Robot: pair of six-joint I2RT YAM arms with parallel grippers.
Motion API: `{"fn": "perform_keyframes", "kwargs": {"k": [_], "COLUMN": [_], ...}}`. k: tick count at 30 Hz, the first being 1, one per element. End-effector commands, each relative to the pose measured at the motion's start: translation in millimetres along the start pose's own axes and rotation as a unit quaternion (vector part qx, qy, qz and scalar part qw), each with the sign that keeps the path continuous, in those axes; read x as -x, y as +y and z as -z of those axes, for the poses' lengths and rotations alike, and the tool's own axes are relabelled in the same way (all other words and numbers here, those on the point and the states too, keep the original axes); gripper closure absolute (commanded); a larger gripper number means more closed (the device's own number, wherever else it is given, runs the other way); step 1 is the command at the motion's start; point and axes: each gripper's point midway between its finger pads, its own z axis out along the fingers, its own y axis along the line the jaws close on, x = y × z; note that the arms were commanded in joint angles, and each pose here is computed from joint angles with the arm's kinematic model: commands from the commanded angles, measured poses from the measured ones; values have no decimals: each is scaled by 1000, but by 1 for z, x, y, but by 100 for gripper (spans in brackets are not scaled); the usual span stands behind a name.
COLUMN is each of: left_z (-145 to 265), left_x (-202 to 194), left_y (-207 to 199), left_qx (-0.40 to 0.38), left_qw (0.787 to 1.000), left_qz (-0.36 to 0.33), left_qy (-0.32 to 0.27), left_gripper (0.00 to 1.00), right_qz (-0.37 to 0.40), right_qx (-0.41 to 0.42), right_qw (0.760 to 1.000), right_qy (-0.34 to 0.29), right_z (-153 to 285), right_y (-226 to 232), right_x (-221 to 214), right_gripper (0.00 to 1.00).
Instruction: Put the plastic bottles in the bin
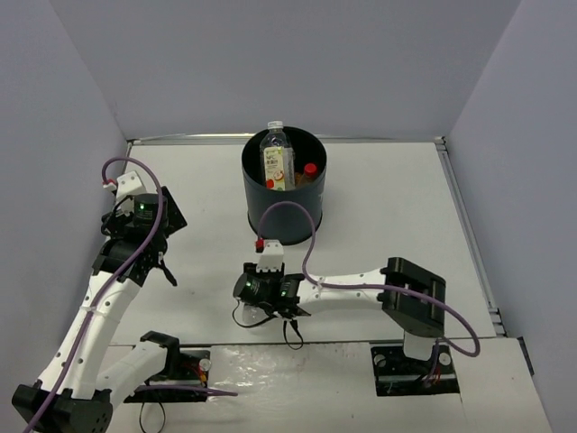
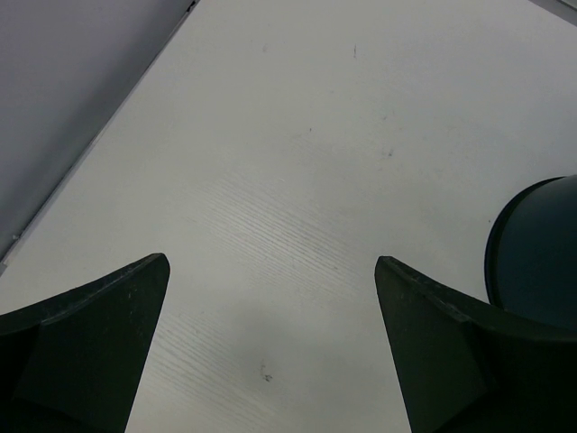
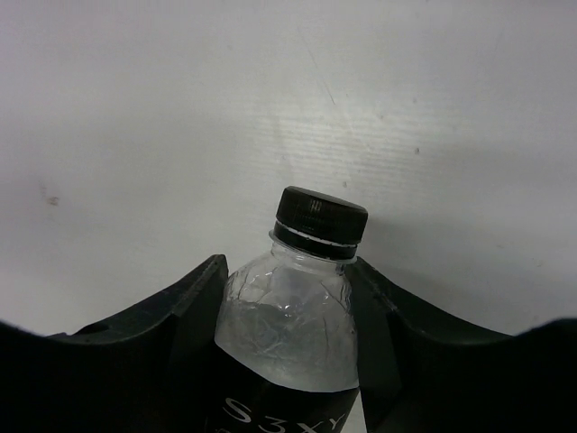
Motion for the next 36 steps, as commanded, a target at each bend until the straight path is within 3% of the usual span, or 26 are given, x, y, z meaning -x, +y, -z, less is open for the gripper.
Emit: {"fn": "perform_keyframes", "kwargs": {"k": [1,5,10,13,20,22,25,28,36], "left_z": [6,6,8,9,9,9,9,9,7], "left_x": [15,15,16,17,18,19,19,20,19], "left_y": [-10,-16,-18,-18,-16,-13,-11,-11,-12], "left_qx": [-35,-52,-63,-70,-66,-58,-52,-51,-50], "left_qw": [999,998,997,996,996,997,997,997,997], "left_qz": [31,31,34,36,35,34,33,34,30], "left_qy": [-23,-26,-33,-39,-43,-43,-45,-45,-44], "left_gripper": [3,3,3,3,3,3,3,3,3], "right_qz": [9,-16,-14,16,54,59,63,49,9], "right_qx": [57,66,33,26,13,27,32,11,-49], "right_qw": [982,961,938,933,945,950,953,950,929], "right_qy": [-177,-268,-345,-358,-321,-306,-293,-307,-368], "right_z": [93,154,170,155,77,61,53,66,131], "right_y": [27,11,-39,-64,-80,-80,-79,-89,-129], "right_x": [154,260,362,411,442,442,435,439,467], "right_gripper": [84,80,77,72,65,52,22,1,0]}}
